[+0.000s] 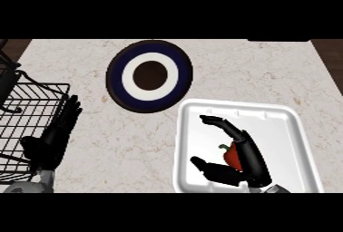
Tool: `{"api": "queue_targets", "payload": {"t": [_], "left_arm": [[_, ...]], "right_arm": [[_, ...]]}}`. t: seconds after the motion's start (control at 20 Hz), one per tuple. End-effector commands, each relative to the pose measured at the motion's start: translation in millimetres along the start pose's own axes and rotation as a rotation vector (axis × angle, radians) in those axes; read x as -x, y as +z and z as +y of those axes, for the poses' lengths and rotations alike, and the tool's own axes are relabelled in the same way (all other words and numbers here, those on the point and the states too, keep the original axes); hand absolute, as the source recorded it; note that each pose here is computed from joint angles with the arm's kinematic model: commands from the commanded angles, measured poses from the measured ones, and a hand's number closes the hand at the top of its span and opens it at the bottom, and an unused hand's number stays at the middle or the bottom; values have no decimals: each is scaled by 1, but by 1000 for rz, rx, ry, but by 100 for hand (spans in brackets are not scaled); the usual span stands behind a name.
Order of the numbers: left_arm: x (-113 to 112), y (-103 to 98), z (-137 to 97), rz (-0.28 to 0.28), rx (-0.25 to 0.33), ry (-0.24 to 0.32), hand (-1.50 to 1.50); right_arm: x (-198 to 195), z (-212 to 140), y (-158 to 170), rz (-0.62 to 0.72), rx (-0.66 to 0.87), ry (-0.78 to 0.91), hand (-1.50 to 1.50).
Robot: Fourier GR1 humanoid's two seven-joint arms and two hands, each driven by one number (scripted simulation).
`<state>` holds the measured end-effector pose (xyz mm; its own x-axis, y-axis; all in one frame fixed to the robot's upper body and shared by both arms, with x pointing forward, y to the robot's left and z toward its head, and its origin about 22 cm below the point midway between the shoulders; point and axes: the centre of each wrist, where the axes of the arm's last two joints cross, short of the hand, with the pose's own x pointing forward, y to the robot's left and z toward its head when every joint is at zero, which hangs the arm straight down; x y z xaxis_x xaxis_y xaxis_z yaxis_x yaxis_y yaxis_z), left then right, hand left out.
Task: Pick the bell pepper from the tray and place it in the plate
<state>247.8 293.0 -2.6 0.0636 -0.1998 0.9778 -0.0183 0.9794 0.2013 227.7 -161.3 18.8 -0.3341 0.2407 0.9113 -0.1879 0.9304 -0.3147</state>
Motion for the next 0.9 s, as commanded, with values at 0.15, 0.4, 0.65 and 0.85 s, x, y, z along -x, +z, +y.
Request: {"api": "queue_targets", "payload": {"t": [0.15, 0.4, 0.65, 0.85], "left_arm": [[14, 8, 6, 3, 18, 0, 0], [20, -12, 17, -13, 3, 11, 0], [16, -4, -2, -18, 4, 9, 0], [24, 4, 4, -6, 19, 11, 0]], "right_arm": [[18, 12, 49, -100, 30, 174, -150], [-10, -16, 62, -71, 94, 258, -150], [-27, -48, 68, 73, 0, 493, -150], [-34, -63, 74, 219, -129, 645, -150]]}}
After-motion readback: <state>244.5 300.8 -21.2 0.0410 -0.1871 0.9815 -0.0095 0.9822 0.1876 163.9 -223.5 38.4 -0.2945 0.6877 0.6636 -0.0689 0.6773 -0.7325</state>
